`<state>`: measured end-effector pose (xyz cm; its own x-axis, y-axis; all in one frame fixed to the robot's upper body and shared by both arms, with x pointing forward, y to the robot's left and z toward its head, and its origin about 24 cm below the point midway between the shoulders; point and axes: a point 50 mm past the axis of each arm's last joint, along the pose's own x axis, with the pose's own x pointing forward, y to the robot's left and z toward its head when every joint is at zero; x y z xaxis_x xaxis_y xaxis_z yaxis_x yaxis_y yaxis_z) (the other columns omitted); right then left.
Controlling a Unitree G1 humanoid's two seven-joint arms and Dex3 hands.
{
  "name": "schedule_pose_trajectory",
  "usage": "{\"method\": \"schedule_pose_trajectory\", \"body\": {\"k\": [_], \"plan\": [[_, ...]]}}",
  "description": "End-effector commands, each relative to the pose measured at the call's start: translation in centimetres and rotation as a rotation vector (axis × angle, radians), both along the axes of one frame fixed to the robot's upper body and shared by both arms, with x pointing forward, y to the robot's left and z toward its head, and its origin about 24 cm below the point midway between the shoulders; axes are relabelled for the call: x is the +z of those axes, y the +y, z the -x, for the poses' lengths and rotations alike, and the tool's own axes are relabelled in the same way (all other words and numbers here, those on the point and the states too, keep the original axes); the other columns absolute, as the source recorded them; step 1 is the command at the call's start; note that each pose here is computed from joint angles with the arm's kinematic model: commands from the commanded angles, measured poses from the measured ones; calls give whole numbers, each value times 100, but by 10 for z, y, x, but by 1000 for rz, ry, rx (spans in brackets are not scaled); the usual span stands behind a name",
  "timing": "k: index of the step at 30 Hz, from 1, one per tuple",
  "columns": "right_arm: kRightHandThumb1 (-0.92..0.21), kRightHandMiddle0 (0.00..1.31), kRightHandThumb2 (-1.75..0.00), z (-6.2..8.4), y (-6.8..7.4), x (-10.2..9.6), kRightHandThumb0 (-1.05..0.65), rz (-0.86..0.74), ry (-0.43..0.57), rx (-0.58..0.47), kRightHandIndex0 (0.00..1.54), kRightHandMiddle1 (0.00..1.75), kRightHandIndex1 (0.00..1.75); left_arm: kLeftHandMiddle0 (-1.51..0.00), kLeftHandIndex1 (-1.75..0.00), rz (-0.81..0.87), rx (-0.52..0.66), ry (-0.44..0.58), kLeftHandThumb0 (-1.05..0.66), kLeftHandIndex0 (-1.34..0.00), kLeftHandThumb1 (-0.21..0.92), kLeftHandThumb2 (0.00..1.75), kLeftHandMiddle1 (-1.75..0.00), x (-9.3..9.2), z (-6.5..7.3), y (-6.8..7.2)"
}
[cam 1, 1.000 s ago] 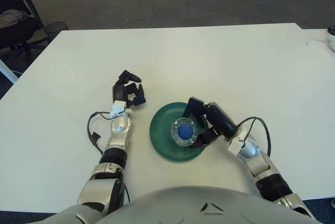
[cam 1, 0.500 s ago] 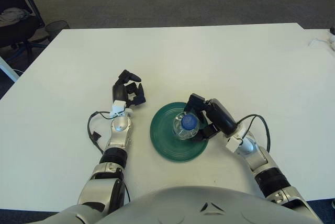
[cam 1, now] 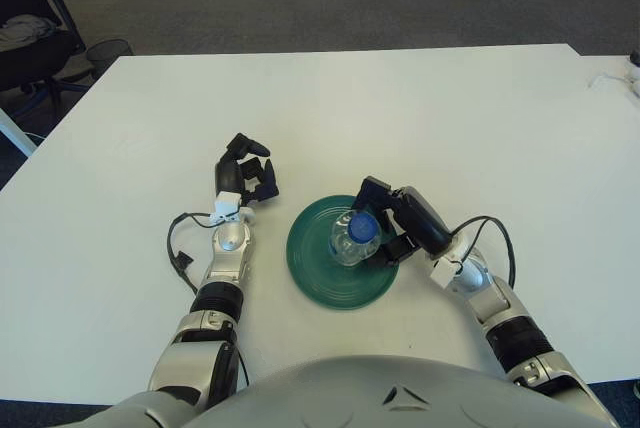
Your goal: Put the bottle into the plate.
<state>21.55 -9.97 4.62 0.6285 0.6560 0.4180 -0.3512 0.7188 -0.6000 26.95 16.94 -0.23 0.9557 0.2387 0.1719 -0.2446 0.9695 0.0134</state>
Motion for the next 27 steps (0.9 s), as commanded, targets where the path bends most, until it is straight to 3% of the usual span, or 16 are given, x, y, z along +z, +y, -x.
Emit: {"method": "schedule_pose_trajectory", "body": {"k": [1, 27], "plan": [[-40, 54, -120, -4, -3, 0, -45, 7, 10, -9, 105, 175, 175, -121, -175, -1, 10, 134, -50, -67, 24, 141, -175, -30, 24, 2], [-37, 57, -124, -12, -4, 8, -46, -43, 17, -20, 109, 175, 175, -123, -175, -13, 13, 132, -50, -68, 22, 143, -175, -29, 24, 1]]}}
